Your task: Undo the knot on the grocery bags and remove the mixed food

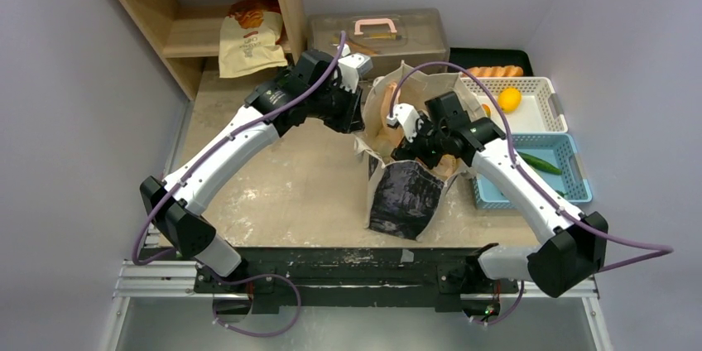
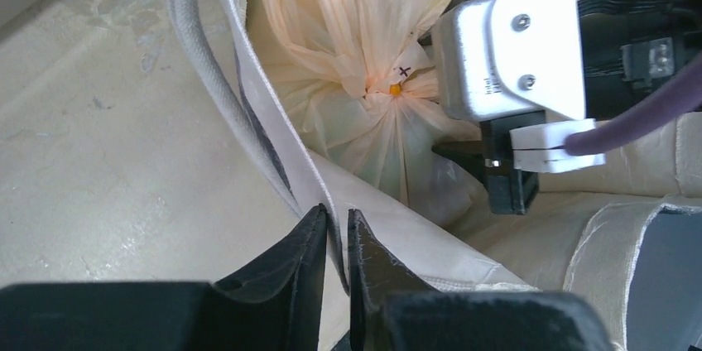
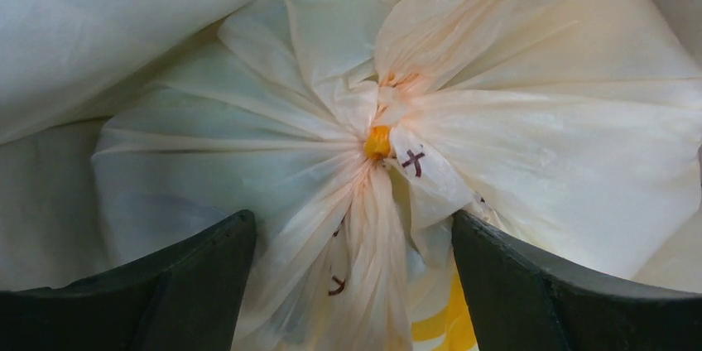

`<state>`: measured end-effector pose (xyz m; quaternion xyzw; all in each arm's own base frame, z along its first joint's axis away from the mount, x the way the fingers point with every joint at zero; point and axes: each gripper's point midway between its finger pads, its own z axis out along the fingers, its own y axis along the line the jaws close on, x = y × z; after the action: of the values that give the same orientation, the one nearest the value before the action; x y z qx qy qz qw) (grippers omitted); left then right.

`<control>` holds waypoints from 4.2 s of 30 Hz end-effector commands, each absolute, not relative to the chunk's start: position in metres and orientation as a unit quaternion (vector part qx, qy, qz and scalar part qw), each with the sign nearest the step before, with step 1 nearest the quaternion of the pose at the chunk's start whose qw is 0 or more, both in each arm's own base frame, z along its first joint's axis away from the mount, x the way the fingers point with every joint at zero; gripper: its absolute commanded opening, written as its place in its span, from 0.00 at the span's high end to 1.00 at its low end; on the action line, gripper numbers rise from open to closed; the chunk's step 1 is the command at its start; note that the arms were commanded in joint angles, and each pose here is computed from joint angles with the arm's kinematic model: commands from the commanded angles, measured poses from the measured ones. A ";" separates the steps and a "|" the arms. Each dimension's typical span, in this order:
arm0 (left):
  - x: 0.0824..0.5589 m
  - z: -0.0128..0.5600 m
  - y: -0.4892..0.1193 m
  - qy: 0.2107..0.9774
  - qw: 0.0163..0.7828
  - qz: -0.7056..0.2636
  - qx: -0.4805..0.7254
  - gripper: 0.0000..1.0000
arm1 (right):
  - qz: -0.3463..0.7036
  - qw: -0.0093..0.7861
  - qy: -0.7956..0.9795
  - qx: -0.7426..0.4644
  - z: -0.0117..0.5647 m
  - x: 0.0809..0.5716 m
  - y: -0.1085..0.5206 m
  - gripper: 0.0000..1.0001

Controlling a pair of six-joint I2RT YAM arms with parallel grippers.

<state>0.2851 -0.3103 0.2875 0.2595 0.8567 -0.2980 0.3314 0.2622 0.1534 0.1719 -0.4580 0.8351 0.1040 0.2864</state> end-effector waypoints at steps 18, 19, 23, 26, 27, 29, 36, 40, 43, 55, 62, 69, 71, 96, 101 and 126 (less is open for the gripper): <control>0.282 0.289 -0.303 0.847 0.349 -0.293 0.274 1.00 | 0.106 0.513 0.767 -0.370 0.314 0.323 0.180 1.00; 0.282 0.288 -0.303 0.847 0.349 -0.292 0.276 1.00 | 0.108 0.522 0.763 -0.365 0.322 0.324 0.180 1.00; 0.284 0.290 -0.299 0.847 0.353 -0.286 0.276 1.00 | 0.109 0.547 0.753 -0.350 0.344 0.325 0.179 1.00; 0.288 0.290 -0.294 0.848 0.357 -0.283 0.270 1.00 | 0.105 0.562 0.746 -0.342 0.358 0.325 0.176 1.00; 0.289 0.290 -0.292 0.849 0.359 -0.281 0.267 1.00 | 0.106 0.568 0.744 -0.337 0.364 0.325 0.176 1.00; 0.290 0.288 -0.289 0.852 0.357 -0.280 0.262 1.00 | 0.110 0.579 0.738 -0.328 0.377 0.326 0.177 1.00; 0.295 0.286 -0.280 0.858 0.352 -0.291 0.236 1.00 | 0.135 0.637 0.704 -0.284 0.443 0.332 0.182 1.00; 0.298 0.298 -0.275 0.847 0.373 -0.298 0.233 1.00 | 0.146 0.682 0.668 -0.259 0.493 0.332 0.182 1.00; 0.301 0.302 -0.270 0.844 0.385 -0.293 0.231 1.00 | 0.164 0.719 0.630 -0.244 0.536 0.332 0.185 1.00; 0.337 0.303 -0.208 0.866 0.403 -0.249 0.156 1.00 | 0.178 0.813 0.528 -0.169 0.648 0.323 0.169 1.00; 0.323 0.324 -0.136 0.853 0.458 -0.186 0.167 1.00 | 0.128 0.828 0.529 -0.133 0.650 0.322 0.144 1.00; 0.314 0.333 -0.035 0.858 0.484 -0.086 0.151 1.00 | 0.098 0.819 0.550 -0.133 0.629 0.327 0.137 1.00; 0.320 0.339 -0.002 0.858 0.494 -0.053 0.128 1.00 | 0.096 0.814 0.556 -0.136 0.621 0.329 0.138 1.00; 0.303 0.375 0.285 0.848 0.475 0.210 -0.107 1.00 | 0.085 0.751 0.632 -0.170 0.531 0.335 0.143 1.00; 0.294 0.376 0.302 0.848 0.459 0.237 -0.115 1.00 | 0.099 0.732 0.647 -0.188 0.507 0.335 0.151 1.00; 0.285 0.427 0.009 0.801 0.556 -0.047 0.217 0.00 | 0.265 0.558 0.724 -0.308 0.321 0.325 0.244 1.00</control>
<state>0.2902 0.0574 0.4562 0.1690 0.7947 0.0432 0.5815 0.3172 0.2055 0.2987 -0.2880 0.7834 0.2006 0.5129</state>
